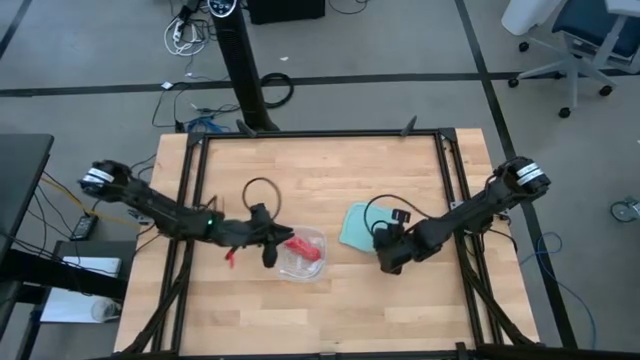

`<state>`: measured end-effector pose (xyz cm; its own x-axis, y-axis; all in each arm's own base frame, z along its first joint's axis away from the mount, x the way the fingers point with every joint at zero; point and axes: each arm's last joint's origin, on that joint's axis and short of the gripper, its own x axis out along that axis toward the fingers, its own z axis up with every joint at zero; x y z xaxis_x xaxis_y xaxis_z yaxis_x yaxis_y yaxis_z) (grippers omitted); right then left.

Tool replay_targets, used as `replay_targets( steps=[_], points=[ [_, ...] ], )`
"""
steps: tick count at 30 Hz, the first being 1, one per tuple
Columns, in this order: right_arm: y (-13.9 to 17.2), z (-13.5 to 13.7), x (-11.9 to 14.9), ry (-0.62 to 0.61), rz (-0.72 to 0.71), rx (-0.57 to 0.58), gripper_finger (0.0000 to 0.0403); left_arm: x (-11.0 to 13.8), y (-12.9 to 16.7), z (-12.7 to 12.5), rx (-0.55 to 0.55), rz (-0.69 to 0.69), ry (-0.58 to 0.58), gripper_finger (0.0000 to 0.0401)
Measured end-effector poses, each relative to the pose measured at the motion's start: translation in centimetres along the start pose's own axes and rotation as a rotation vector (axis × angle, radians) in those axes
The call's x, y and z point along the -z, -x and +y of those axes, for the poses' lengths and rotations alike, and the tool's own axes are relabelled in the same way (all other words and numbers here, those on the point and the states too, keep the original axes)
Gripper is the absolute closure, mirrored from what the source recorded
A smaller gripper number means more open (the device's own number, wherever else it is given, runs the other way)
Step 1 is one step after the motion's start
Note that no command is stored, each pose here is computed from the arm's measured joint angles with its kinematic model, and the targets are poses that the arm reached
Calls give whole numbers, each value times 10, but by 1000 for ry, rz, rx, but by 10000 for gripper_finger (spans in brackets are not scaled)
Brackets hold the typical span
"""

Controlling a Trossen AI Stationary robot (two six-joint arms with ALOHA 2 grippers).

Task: Roll bandage
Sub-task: Close the transparent tupperware

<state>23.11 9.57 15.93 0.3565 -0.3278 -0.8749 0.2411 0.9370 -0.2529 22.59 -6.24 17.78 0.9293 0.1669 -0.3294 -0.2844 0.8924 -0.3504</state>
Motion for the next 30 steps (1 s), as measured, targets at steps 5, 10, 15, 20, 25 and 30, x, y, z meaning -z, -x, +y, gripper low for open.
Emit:
replay_targets(
  steps=[5, 10, 15, 20, 25, 30],
  points=[
    [11, -17, 16, -58, -34, -31, 274, -38, -17, 7, -45, 129, -47, 325],
    [13, -30, 34, -111, -41, -27, 274, -71, -27, 17, -41, 148, -79, 325],
    [5, -47, 49, -203, -17, -17, 274, -86, -37, 27, 6, 162, -45, 325],
    [-3, -70, 59, -379, -1, -33, 274, -87, -51, 31, 25, 205, -34, 325],
    [-6, -85, 62, -526, -44, -119, 274, -91, -71, 30, 93, 259, -57, 325],
    [-13, -98, 63, -634, -74, -259, 274, -98, -90, 29, 132, 268, -103, 325]
  ],
)
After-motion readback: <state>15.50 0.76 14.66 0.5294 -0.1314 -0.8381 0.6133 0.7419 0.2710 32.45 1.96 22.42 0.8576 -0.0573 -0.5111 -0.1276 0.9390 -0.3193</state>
